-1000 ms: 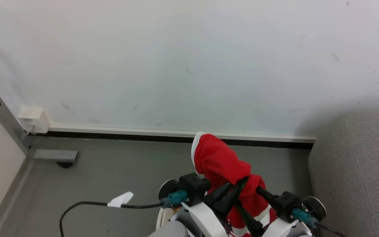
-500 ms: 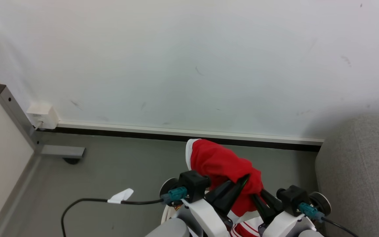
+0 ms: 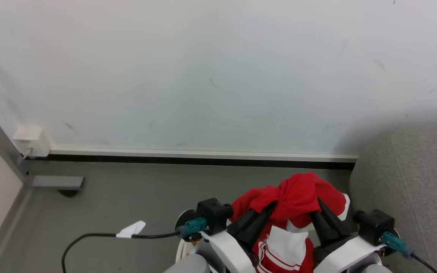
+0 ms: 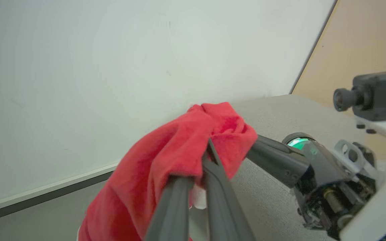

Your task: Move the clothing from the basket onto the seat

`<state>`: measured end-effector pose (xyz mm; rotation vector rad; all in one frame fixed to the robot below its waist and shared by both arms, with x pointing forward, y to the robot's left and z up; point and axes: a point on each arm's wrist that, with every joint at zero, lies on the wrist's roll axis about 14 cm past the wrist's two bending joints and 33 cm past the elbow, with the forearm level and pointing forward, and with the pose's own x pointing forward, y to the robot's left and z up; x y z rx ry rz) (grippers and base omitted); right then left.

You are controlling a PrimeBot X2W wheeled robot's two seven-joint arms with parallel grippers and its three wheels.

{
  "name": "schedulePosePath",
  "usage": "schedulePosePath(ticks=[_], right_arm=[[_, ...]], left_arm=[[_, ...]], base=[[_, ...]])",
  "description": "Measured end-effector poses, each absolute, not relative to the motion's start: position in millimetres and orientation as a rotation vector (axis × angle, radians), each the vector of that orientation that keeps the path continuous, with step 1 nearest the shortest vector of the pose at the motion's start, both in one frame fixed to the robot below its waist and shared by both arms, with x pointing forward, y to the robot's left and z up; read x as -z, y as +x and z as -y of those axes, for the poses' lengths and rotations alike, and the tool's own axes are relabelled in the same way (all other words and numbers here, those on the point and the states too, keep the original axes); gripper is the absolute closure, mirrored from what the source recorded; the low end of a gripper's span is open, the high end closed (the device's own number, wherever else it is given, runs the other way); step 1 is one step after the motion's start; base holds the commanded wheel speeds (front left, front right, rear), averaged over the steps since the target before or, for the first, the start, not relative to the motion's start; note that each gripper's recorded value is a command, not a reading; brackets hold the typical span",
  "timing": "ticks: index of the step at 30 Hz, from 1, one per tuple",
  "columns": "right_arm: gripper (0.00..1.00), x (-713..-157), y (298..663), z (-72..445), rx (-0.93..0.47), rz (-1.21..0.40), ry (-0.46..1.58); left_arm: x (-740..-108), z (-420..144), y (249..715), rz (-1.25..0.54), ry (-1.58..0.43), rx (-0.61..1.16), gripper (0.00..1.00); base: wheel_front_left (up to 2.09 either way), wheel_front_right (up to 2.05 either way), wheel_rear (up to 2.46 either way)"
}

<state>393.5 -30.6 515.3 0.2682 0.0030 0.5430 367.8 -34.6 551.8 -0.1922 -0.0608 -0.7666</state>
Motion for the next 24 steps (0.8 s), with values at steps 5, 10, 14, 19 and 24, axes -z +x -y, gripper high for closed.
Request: schedulePosePath(ticks=[5, 10, 14, 19, 24], right_arm=[[1.00, -531.7, 397.5, 50.3, -0.471, 0.044, 0.369], [1.00, -541.1, 399.9, 77.8, -0.393, 0.080, 0.426], [1.00, -544.5, 400.3, 112.9, -0.311, 0.109, 0.416], [1.00, -544.2, 391.3, 156.9, -0.210, 0.133, 0.376], [1.00, -537.9, 370.0, 193.2, -0.119, 0.137, 0.349]], left_arm=[[-551.6, 48.1, 360.7, 0.059, -0.196, 0.813, 0.00], [-550.1, 64.5, 350.5, 0.051, -0.203, 0.875, 0.00], [-549.2, 79.6, 343.5, 0.046, -0.205, 0.929, 0.00], [-553.2, 94.6, 342.4, 0.059, -0.199, 0.981, 0.00], [-557.9, 113.9, 338.0, 0.088, -0.170, 1.051, 0.00]], base=[[0.00, 0.00, 0.00], [0.00, 0.00, 0.00], [0.00, 0.00, 0.00], [0.00, 0.00, 0.00], [0.00, 0.00, 0.00]])
